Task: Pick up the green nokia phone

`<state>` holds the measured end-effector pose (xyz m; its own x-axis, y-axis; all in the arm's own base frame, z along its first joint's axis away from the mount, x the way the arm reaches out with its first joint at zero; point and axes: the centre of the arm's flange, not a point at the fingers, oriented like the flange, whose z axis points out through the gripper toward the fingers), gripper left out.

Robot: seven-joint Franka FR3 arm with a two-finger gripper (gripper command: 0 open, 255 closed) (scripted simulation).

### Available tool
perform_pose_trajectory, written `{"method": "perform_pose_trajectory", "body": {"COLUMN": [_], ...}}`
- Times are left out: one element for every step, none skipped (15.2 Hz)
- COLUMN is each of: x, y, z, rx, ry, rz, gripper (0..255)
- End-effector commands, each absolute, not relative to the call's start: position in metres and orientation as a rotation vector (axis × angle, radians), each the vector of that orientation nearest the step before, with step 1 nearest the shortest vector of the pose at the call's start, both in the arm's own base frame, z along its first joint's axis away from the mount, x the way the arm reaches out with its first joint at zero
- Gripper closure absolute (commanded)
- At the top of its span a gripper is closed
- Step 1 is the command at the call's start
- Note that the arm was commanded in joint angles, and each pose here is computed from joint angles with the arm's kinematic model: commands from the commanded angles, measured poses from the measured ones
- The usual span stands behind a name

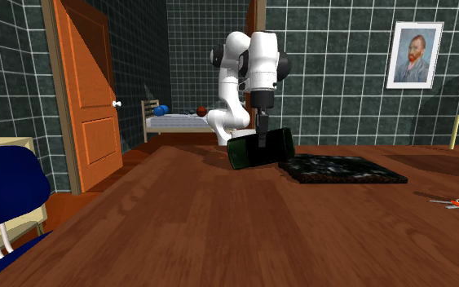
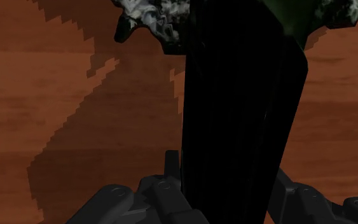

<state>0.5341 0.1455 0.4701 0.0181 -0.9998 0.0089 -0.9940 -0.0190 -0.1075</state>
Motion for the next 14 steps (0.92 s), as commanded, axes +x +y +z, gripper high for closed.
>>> {"method": "perform_pose_trajectory", "body": {"x": [0.534, 0.534, 0.534, 0.534, 0.534, 0.534, 0.535, 0.535, 0.535, 0.535, 0.535, 0.535, 0.535, 0.535], "y": [0.146, 0.146, 0.146, 0.146, 0.146, 0.146, 0.146, 0.146, 0.146, 0.146, 0.146, 0.146, 0.146, 0.146], "z": [0.47, 0.47, 0.469, 0.469, 0.469, 0.469, 0.469, 0.475, 0.48, 0.485, 0.491, 0.496, 0.501, 0.506], "rx": [-2.19, -2.19, -2.19, -2.19, -2.19, -2.19, -2.19, -2.19, -2.19, -2.19, -2.19, -2.19, -2.19, -2.19], "ry": [2.15, 2.15, 2.15, 2.15, 2.15, 2.15, 2.15, 2.149, 2.15, 2.15, 2.15, 2.15, 2.15, 2.15], "rz": [-0.125, -0.125, -0.125, -0.125, -0.125, -0.125, -0.125, -0.125, -0.125, -0.125, -0.125, -0.125, -0.125, -0.125], "gripper": [255, 255, 255, 255, 255, 255, 255, 255, 255, 255, 255, 255, 255, 255]}}
